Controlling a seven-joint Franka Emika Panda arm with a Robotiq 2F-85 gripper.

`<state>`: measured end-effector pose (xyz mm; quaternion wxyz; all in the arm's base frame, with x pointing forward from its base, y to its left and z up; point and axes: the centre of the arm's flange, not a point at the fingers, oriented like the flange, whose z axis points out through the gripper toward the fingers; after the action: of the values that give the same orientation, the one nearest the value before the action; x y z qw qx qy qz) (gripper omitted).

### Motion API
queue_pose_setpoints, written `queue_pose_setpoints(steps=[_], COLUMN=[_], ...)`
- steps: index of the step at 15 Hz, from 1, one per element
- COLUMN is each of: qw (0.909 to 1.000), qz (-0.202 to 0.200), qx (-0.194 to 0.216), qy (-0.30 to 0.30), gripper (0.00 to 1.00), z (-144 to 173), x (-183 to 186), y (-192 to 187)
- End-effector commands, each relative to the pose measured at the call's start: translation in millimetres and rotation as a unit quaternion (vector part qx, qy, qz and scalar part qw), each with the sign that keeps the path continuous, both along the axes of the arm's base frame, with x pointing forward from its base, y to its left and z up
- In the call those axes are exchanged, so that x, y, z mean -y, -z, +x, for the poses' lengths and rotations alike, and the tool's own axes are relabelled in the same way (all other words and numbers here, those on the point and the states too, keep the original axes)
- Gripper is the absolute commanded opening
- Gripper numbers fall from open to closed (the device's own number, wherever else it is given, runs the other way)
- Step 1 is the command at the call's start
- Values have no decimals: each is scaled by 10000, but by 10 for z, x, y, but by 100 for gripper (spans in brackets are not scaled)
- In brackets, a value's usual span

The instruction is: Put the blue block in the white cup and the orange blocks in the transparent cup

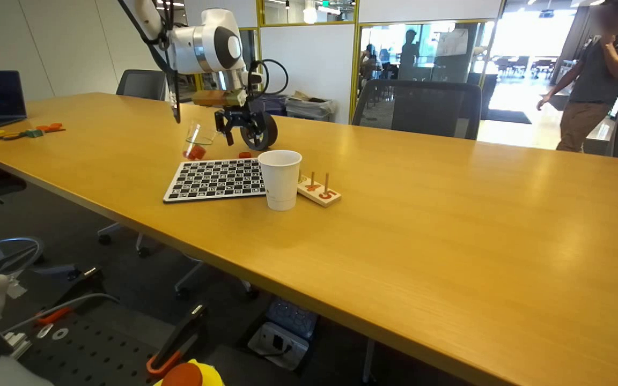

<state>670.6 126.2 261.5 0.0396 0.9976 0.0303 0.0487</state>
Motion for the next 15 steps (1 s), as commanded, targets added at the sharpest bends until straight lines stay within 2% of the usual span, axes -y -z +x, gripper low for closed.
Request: queue_pose_setpoints(steps=[1,8,15], qw=[9997,9996,9992], qz=[85,134,150], qx=[135,183,363], qy=[163,181,-43], gripper=[100,100,100], z=[110,95,-114], x=[-74,-135,-294], y=[-21,-43,-199])
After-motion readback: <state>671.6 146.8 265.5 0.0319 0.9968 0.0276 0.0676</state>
